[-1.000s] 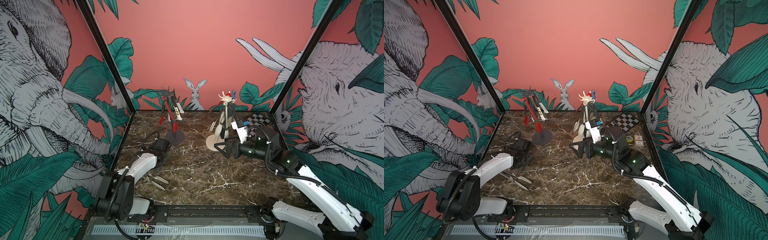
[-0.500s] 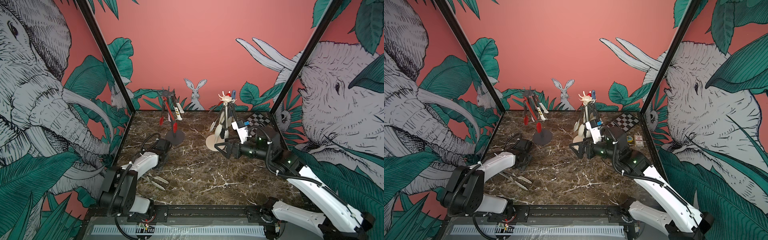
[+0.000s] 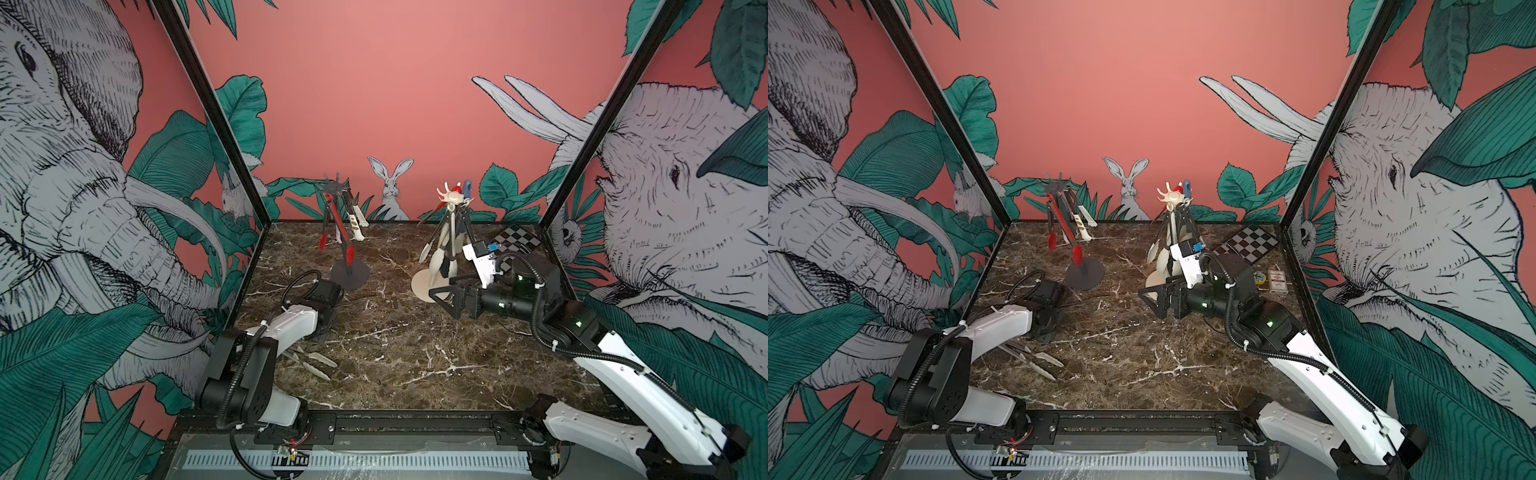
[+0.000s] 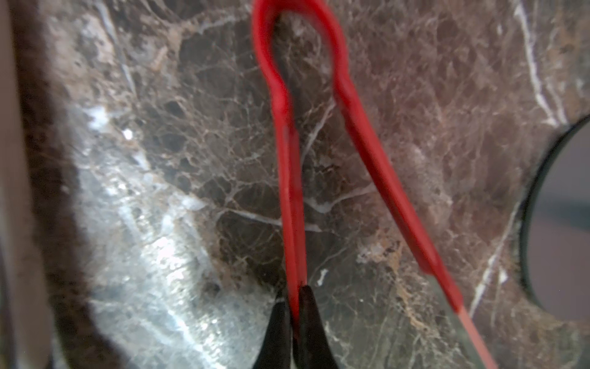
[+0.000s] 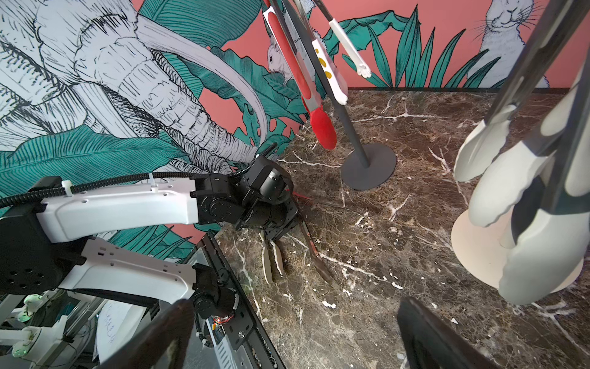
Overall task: Hang food tongs on kitchen utensil racks
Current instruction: Pick up the food tongs from the center of the board.
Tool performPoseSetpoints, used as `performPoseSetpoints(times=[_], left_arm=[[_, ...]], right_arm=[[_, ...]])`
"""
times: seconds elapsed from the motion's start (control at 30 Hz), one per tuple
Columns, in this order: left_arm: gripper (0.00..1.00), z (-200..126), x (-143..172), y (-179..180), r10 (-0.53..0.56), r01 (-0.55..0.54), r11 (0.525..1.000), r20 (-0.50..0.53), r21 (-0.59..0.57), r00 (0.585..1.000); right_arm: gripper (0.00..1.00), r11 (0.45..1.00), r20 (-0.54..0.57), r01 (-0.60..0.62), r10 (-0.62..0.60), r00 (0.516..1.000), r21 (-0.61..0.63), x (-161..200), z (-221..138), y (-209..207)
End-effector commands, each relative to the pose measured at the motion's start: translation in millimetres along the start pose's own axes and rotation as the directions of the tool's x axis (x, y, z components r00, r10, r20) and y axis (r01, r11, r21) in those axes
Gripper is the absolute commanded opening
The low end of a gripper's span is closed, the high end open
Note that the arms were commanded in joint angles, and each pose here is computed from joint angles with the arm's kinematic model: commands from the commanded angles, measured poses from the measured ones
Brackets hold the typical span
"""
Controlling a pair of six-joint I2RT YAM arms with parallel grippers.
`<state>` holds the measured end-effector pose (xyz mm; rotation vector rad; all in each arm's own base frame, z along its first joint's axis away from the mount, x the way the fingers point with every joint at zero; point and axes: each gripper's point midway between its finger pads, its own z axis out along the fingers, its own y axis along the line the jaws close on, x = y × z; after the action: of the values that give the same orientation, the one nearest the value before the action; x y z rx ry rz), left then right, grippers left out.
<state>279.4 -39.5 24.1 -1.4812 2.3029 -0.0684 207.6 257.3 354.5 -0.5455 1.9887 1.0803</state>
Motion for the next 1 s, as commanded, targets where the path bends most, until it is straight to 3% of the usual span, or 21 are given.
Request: performPoseSetpoints(times=[0.0,0.37,0.67,0.97], left_arm=[[0.00,-4.1,-5.2,4.0,0.043,-0.042,0.999,0.023,-0.015,0.999],[0.00,-44.9,-37.6,-23.9,0.229,-0.229,0.973,0.116,-0.012,0.966],[0.00,-85.0,-63.8,-32.2,0.406,-0.410,0.912,0.206,-0.024,0.891],[0.00,-128.4,-89.1,-33.1,0.522,-0.553,0.833,0.331,0.000,0.786]], right_arm=[[0.99,0.999,0.038,0.034,-0.033,0.999,-0.020,-11.5,-7.2,8.3],[0.99,0.999,0.040,0.039,-0.038,0.998,-0.018,-12.8,-6.3,7.3],[0.99,0.999,0.048,0.050,-0.050,0.998,-0.010,-15.1,-7.5,6.1],[0.99,0.998,0.044,0.059,-0.059,0.997,-0.010,-17.7,-5.3,6.0]])
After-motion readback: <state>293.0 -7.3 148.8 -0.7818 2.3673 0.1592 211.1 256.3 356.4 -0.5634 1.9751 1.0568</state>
